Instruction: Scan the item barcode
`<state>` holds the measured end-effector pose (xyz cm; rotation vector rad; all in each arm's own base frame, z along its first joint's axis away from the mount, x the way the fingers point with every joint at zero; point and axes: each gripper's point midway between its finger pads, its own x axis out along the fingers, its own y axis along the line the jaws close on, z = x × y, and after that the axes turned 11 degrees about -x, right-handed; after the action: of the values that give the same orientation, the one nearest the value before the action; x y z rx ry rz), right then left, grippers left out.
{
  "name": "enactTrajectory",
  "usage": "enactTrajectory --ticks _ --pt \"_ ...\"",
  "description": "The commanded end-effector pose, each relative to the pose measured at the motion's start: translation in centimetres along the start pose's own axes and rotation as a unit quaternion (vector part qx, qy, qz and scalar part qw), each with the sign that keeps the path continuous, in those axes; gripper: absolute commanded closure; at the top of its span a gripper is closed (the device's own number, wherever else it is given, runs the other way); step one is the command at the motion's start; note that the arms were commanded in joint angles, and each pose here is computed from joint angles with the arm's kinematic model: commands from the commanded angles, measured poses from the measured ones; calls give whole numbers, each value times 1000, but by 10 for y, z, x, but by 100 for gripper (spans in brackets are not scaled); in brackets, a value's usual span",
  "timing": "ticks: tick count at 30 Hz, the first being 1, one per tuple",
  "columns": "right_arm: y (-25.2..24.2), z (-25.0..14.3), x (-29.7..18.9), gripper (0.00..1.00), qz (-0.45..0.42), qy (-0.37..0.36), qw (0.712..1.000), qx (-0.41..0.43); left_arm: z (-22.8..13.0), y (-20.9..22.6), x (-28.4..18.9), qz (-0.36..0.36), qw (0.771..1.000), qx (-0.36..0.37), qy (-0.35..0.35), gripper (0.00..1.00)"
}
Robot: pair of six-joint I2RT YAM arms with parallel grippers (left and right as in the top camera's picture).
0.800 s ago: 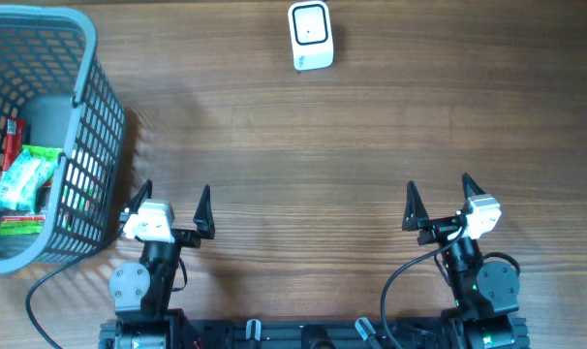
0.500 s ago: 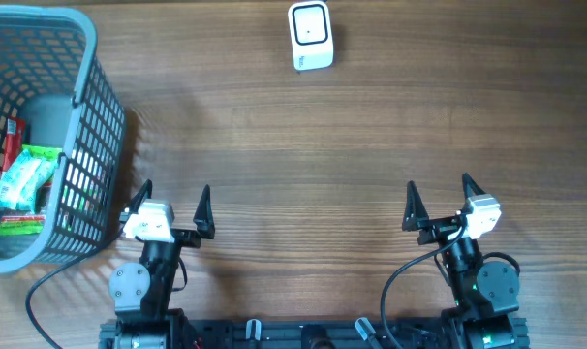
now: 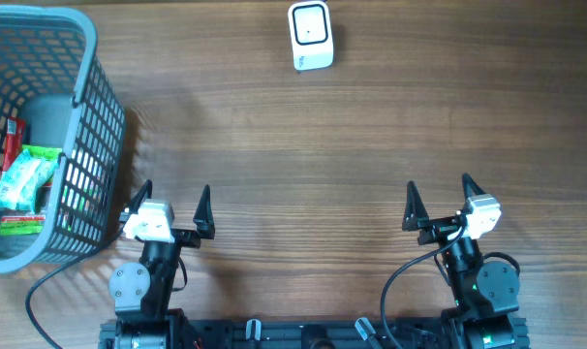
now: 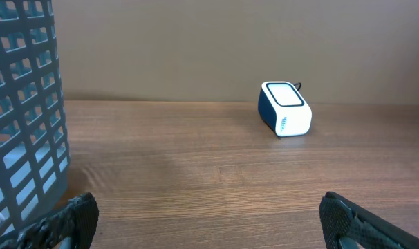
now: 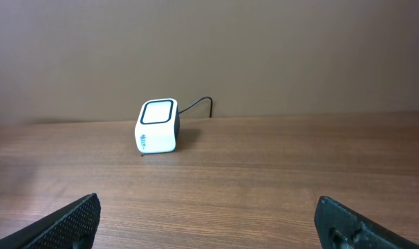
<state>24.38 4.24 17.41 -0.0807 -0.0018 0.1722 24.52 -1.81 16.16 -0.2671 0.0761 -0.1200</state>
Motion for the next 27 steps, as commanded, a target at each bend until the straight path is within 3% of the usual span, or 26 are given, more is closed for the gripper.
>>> enactTrajectory --ticks 1,24,27 --pt "-4 0 0 0 -11 -1 1000 -2 -2 -2 0 -6 1000 10 1 0" --pt "-4 0 0 0 -11 -1 1000 -2 -1 5 0 15 1000 8 -2 0" --pt "-4 0 0 0 -11 -1 1000 -2 -2 -5 -1 -14 1000 -10 5 0"
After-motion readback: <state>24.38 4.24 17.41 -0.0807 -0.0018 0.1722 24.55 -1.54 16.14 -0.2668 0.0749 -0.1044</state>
